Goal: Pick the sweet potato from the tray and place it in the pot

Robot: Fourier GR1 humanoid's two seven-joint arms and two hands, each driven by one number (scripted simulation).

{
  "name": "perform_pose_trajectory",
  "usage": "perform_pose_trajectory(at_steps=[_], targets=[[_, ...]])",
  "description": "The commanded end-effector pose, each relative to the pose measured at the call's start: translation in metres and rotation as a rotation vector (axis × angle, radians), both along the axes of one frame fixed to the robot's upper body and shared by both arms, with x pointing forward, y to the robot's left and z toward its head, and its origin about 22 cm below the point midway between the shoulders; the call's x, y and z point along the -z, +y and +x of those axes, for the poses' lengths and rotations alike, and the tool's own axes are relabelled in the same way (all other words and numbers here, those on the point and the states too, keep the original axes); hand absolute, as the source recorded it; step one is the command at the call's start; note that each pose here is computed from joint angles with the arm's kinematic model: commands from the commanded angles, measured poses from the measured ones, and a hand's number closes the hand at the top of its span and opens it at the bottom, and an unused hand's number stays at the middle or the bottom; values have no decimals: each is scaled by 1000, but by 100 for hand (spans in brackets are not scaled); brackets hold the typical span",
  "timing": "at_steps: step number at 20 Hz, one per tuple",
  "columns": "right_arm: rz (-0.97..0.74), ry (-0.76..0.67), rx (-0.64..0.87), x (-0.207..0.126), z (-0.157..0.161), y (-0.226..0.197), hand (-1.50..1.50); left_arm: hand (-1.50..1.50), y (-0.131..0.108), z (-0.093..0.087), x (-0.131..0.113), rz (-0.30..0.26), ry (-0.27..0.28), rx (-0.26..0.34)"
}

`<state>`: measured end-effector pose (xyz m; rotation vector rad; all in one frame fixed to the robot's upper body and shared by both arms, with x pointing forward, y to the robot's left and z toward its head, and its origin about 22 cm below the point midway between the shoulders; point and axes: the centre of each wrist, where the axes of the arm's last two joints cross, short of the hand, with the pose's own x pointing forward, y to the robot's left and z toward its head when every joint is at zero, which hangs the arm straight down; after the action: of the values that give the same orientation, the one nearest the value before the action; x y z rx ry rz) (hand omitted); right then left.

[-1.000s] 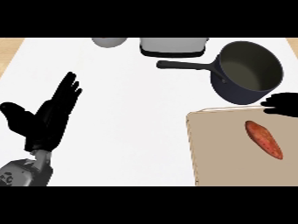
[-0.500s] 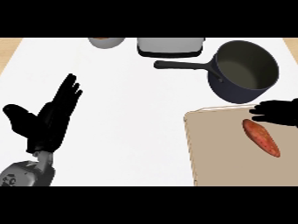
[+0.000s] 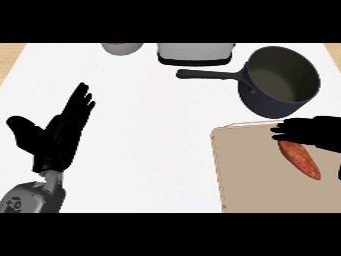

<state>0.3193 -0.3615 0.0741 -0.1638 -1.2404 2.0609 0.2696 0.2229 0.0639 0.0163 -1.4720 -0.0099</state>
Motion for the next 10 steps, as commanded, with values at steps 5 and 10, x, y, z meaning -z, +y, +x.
perform_pose_trajectory(at_steps=[5, 10], targets=[[-112, -13, -35, 16, 11, 25, -150, 0, -2, 14, -1, -5, -17, 9], [-159, 0, -28, 35, 10, 3, -150, 0, 11, -4, -1, 7, -6, 24]])
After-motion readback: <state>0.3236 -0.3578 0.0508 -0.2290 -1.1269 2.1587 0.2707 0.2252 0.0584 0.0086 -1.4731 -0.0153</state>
